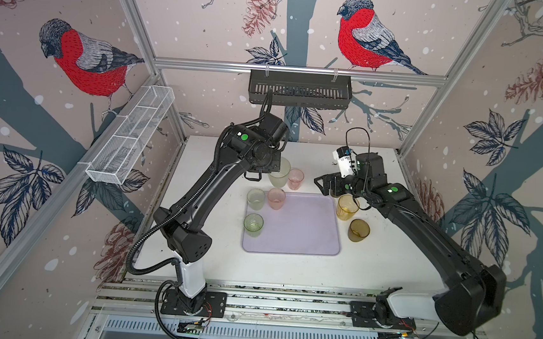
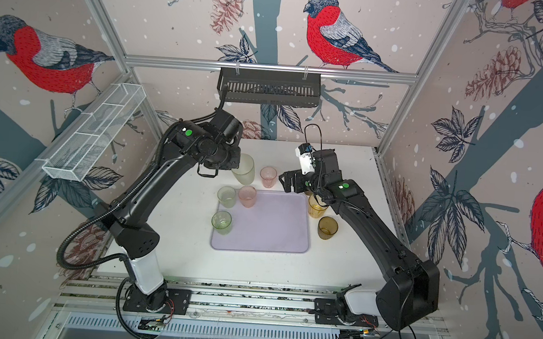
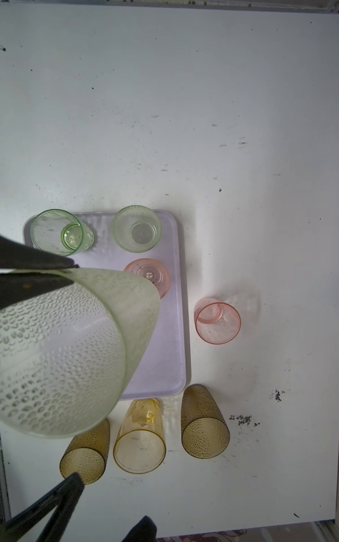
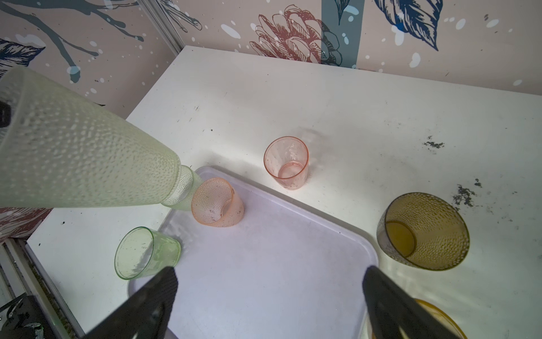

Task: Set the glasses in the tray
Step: 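Lift the tall pale green cup with the left gripper toward the tray, then carry the tall pale green cup over the tray beside the bright green cup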

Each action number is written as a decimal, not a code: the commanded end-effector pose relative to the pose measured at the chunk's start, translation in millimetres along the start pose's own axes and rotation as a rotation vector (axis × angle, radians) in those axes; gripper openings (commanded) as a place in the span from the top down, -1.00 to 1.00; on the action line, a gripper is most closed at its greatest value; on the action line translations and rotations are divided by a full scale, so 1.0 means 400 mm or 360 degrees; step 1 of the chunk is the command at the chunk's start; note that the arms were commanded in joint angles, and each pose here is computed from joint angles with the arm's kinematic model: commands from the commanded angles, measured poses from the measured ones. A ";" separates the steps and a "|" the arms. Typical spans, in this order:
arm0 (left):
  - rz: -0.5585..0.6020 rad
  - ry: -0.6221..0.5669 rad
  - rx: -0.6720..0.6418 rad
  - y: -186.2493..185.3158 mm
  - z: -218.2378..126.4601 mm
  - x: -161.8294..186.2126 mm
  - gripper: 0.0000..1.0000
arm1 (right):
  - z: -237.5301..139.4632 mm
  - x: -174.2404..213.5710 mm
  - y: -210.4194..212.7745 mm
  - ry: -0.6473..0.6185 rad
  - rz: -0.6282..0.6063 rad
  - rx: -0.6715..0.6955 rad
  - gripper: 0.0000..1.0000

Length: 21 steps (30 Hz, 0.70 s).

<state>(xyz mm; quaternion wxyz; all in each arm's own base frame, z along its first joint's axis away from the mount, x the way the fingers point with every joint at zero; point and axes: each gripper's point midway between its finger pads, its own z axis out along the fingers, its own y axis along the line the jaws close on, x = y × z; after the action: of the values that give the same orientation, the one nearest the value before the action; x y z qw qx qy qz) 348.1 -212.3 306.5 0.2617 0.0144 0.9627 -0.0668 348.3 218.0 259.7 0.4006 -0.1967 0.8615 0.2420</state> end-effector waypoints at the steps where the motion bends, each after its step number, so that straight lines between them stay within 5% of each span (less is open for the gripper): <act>1: 0.0036 0.0044 -0.0028 0.006 -0.015 0.036 1.00 | -0.006 -0.018 0.006 -0.0046 0.0009 -0.0024 -0.99; 21: 0.0069 0.0082 0.0073 -0.038 -0.012 0.140 1.00 | 0.001 -0.001 0.000 -0.0037 0.0044 -0.0045 -0.99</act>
<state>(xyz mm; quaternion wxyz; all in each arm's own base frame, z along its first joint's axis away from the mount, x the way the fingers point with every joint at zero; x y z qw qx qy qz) 300.1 -224.6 282.8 0.2352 0.0509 0.9680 -0.0714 346.5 215.5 251.1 0.3895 -0.1871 0.8658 0.2525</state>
